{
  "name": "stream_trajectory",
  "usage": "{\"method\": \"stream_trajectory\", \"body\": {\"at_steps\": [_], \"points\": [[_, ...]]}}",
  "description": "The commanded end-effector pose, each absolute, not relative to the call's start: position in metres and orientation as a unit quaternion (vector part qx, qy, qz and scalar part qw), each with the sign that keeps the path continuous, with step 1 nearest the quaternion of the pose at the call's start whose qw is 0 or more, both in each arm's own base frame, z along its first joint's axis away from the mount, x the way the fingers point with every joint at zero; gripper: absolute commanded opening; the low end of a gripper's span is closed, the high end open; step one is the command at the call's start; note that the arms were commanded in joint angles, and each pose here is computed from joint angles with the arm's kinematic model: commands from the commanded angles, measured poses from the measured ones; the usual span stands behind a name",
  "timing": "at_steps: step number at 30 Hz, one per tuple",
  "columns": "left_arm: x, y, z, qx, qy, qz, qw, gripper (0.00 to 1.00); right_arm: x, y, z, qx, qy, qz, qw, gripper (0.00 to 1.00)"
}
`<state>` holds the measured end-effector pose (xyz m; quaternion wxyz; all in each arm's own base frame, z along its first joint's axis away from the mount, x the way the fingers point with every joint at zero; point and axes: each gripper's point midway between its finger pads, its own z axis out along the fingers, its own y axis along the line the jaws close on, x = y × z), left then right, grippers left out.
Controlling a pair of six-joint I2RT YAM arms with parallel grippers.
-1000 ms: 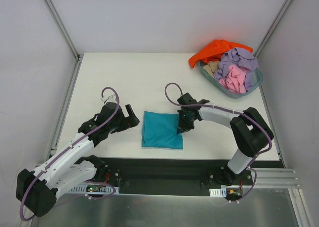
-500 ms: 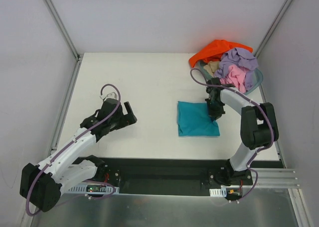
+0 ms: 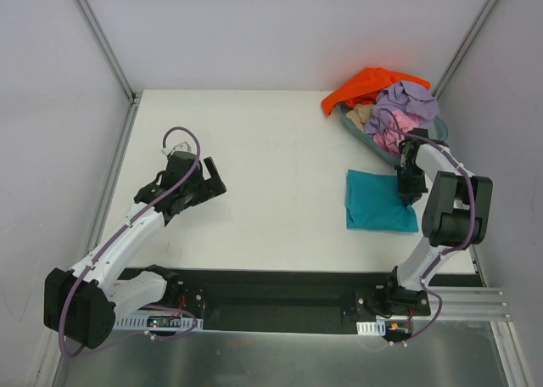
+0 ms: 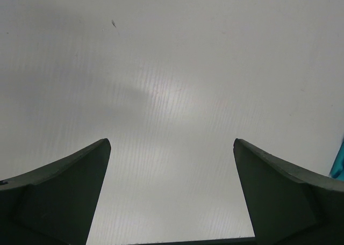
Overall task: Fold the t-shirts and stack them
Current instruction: Put the neatly folded tshirt into the corner of the board with the right arm
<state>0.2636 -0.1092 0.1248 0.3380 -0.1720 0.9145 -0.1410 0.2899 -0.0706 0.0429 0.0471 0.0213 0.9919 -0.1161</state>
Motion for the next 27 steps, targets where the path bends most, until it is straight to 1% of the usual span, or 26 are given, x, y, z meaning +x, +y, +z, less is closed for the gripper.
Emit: {"method": "stream_trajectory", "body": {"at_steps": [1,3,10,15,16,17,19,20,21,22,23,25,26,27], "points": [[0.276,-0.108,0.143,-0.161,0.907,-0.146,0.36,0.99,0.298,-0.105,0.055,0.01,0.987,-0.146,0.064,0.12],[0.278,-0.105,0.145,-0.164,0.906,-0.14,0.365,0.99,0.304,-0.114,0.057,0.004,0.986,-0.152,0.072,0.12],[0.278,-0.102,0.144,-0.174,0.905,-0.146,0.359,0.99,0.297,-0.169,0.068,0.032,0.976,-0.213,0.045,0.14],[0.282,-0.102,0.149,-0.178,0.902,-0.151,0.362,0.99,0.294,-0.195,0.069,0.044,0.968,-0.247,0.026,0.15],[0.282,-0.103,0.15,-0.177,0.903,-0.153,0.361,0.99,0.293,-0.205,0.074,0.05,0.962,-0.266,0.021,0.16],[0.283,-0.103,0.152,-0.177,0.901,-0.155,0.363,0.99,0.292,-0.209,0.075,0.051,0.96,-0.276,0.015,0.18],[0.284,-0.103,0.152,-0.181,0.901,-0.156,0.362,0.99,0.291,-0.217,0.081,0.063,0.954,-0.293,0.015,0.19],[0.284,-0.104,0.152,-0.181,0.901,-0.157,0.362,0.99,0.289,-0.217,0.083,0.065,0.953,-0.295,0.012,0.22],[0.284,-0.104,0.153,-0.18,0.901,-0.158,0.362,0.99,0.289,-0.217,0.085,0.069,0.953,-0.296,0.013,0.27],[0.285,-0.105,0.154,-0.18,0.901,-0.16,0.362,0.99,0.291,-0.216,0.086,0.073,0.953,-0.292,0.019,0.38],[0.284,-0.106,0.154,-0.179,0.901,-0.162,0.361,0.99,0.292,-0.215,0.09,0.078,0.954,-0.288,0.029,0.6],[0.284,-0.106,0.156,-0.178,0.9,-0.164,0.363,0.99,0.298,-0.205,0.091,0.084,0.96,-0.261,0.051,0.68],[0.284,-0.106,0.157,-0.178,0.899,-0.165,0.366,0.99,0.3,-0.201,0.099,0.089,0.96,-0.256,0.065,0.73],[0.283,-0.105,0.158,-0.178,0.898,-0.165,0.366,0.99,0.302,-0.198,0.104,0.091,0.96,-0.255,0.076,0.77]]}}
